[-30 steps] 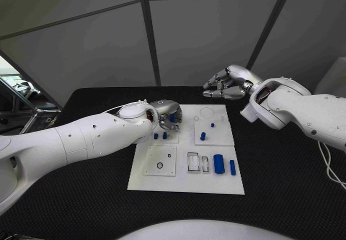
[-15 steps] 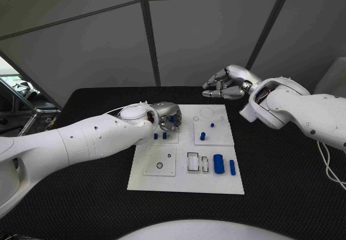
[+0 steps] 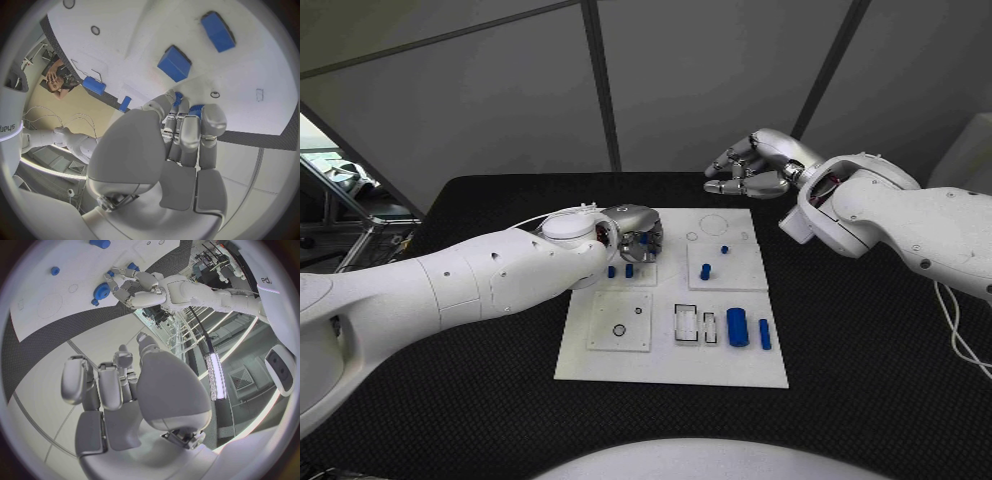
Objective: Assemble the parts on the task board
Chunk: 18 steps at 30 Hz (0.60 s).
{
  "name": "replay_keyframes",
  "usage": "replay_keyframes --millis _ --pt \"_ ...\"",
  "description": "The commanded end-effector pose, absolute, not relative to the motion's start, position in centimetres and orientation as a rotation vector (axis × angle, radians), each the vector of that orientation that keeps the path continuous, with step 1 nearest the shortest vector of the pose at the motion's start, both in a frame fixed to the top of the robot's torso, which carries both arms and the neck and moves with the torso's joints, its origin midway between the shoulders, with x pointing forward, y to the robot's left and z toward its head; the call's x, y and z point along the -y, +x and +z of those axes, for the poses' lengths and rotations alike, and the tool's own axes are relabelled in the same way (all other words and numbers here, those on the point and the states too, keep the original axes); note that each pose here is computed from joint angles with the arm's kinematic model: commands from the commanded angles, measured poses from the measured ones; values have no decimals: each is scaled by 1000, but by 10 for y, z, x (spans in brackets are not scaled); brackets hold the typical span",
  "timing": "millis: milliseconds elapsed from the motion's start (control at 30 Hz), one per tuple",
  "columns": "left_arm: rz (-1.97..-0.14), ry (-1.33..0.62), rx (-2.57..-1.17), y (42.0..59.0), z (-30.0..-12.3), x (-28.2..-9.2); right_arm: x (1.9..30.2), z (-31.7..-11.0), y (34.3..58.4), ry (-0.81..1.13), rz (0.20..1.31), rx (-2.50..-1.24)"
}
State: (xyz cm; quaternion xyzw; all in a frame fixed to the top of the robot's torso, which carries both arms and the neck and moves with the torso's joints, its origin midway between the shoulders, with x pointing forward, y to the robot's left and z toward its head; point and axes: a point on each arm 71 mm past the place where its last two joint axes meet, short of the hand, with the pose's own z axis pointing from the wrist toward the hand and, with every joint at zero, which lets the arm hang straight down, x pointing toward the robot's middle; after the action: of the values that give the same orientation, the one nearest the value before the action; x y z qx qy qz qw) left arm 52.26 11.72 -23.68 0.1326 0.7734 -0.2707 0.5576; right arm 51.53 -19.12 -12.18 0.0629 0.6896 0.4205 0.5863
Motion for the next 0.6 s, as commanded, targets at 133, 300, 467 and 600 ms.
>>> replay_keyframes --millis 133,300,467,600 --pt "-623 322 -1845 524 -239 -119 190 -120 515 134 988 -1599" --pt "-638 320 -1833 524 -238 -119 189 -120 515 133 989 -1598" --pt "-657 304 -1820 522 -236 -123 189 -120 515 133 990 -1597" --pt "-681 280 -1799 521 -226 -126 191 -120 515 135 986 -1596"
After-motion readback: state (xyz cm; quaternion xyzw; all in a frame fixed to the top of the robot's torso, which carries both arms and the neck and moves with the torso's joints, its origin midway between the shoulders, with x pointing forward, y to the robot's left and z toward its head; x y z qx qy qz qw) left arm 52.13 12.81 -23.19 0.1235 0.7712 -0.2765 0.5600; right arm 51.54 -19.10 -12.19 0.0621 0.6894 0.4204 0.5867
